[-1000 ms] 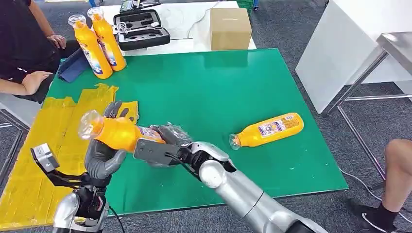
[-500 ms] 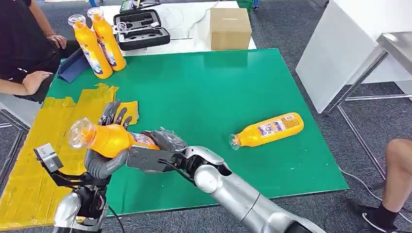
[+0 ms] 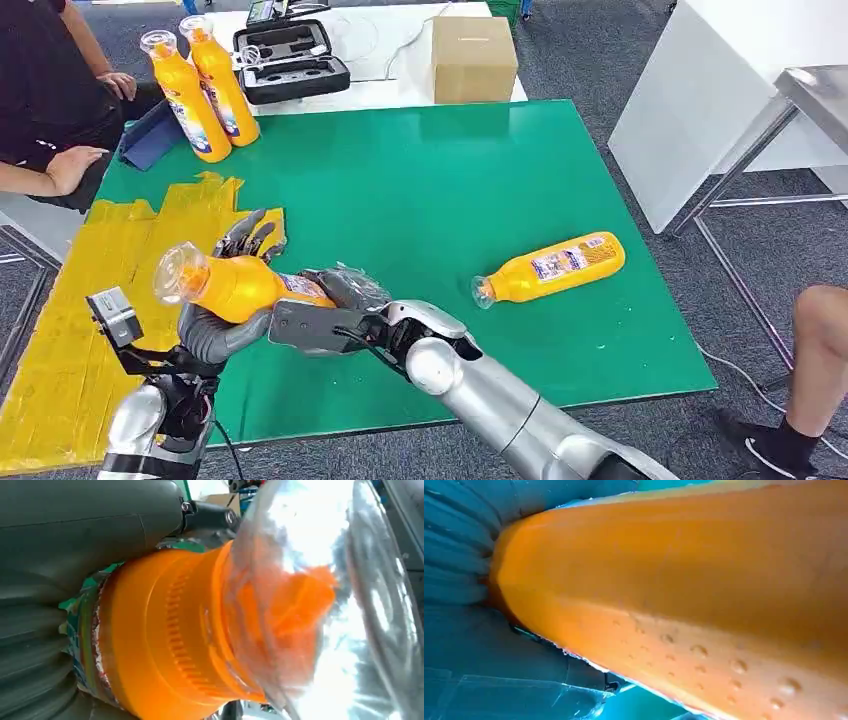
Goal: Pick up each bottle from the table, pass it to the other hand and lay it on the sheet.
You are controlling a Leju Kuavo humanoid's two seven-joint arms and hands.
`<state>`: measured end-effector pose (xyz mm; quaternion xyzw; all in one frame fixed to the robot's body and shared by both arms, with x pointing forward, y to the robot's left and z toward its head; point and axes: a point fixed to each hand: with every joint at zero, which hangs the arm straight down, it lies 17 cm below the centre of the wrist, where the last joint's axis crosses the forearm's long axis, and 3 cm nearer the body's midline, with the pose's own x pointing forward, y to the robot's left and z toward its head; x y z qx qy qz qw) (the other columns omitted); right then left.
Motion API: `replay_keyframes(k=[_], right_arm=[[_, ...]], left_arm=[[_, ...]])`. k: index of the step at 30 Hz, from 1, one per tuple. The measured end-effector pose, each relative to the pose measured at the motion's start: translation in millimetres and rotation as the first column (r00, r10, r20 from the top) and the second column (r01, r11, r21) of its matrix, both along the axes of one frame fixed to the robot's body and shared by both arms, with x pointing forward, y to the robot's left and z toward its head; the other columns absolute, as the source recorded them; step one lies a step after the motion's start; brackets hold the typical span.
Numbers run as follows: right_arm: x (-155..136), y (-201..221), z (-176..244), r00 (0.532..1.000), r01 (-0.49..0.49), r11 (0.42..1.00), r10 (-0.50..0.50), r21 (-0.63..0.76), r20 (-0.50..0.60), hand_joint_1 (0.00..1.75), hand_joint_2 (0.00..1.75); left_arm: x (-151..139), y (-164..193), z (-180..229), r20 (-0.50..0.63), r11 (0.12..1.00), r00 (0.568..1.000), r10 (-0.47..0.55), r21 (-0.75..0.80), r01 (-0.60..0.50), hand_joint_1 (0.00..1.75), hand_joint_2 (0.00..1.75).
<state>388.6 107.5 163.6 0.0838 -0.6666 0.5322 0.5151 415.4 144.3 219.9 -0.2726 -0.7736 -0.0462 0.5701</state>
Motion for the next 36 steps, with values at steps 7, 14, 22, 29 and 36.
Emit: replay_keyframes(k=[7, 14, 22, 29, 36], right_arm=[[-1, 0, -3, 1.0, -0.007, 1.0, 0.007, -0.01, -0.003, 1.75, 1.75], [-1, 0, -4, 1.0, -0.01, 1.0, 0.01, -0.013, -0.005, 1.75, 1.75], [4, -2, -3, 1.0, 0.009, 1.0, -0.008, -0.022, 0.028, 0.0, 0.0], [24, -24, -3, 0.987, 0.107, 0.993, -0.1, -0.051, 0.124, 0.0, 0.0], [57, -95, 5, 0.944, 0.272, 0.962, -0.26, -0.036, 0.205, 0.0, 0.0]], left_arm=[[0, 0, -3, 0.001, 1.0, 1.0, -0.012, 0.008, 0.012, 1.75, 1.75], [2, 0, -4, 0.001, 1.0, 1.0, -0.015, 0.011, 0.015, 1.75, 1.75], [1, 0, -6, -0.001, 0.999, 0.999, -0.033, -0.003, 0.033, 1.75, 1.75], [6, 10, -13, -0.016, 1.0, 1.0, 0.014, 0.019, -0.014, 1.75, 1.75], [22, 57, -40, 0.096, 0.878, 0.958, 0.271, 0.383, -0.286, 1.75, 1.75]])
